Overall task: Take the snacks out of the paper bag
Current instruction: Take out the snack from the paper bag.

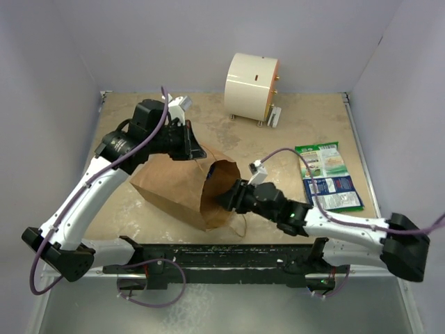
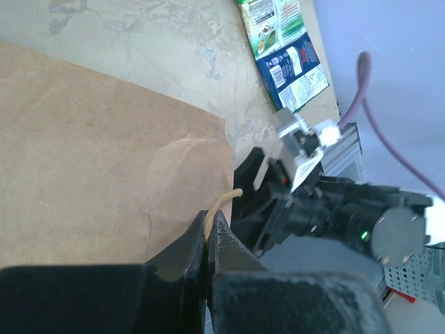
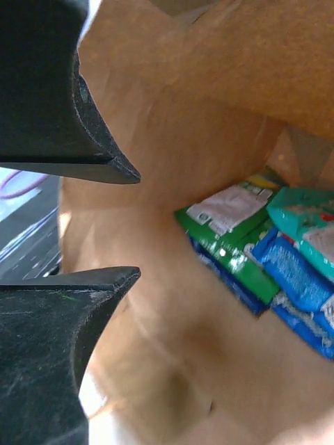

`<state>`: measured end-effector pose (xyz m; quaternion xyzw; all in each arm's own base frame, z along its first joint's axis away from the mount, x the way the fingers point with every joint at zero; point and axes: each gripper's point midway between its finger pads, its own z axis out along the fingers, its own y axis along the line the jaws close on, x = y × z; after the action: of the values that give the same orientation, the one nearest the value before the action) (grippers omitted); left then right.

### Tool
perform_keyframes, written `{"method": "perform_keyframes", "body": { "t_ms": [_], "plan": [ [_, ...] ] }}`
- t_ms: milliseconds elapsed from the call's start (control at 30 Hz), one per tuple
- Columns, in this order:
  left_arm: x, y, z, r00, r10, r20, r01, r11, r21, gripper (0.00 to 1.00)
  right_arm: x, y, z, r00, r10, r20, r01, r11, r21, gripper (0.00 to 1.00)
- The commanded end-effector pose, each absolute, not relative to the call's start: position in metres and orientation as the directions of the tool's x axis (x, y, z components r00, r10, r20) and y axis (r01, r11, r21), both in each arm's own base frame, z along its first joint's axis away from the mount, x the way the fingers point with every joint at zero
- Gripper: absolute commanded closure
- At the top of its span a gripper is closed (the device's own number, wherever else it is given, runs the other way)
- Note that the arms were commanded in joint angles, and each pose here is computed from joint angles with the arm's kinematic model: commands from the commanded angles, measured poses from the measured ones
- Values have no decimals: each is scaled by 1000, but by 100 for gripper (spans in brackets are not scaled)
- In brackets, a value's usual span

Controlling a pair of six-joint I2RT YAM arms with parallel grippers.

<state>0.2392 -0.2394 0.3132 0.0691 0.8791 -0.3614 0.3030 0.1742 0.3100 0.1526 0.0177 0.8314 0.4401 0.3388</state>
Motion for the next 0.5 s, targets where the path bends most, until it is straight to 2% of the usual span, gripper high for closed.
{"method": "perform_keyframes", "body": {
  "t_ms": [0, 233, 467],
  "plan": [
    [241, -238, 334, -782, -111, -614, 366, 716, -595, 100, 204, 348, 196, -618, 649, -444, -195, 421, 886, 46],
    [235, -221, 334, -767, -56, -640, 378, 766, -520, 100, 233, 397, 159, -594, 707, -384, -92, 415, 905, 43],
    [221, -214, 329, -773, -26, -634, 389, 770, -505, 100, 243, 411, 132, -580, 741, -339, -45, 386, 921, 43]
  ]
}}
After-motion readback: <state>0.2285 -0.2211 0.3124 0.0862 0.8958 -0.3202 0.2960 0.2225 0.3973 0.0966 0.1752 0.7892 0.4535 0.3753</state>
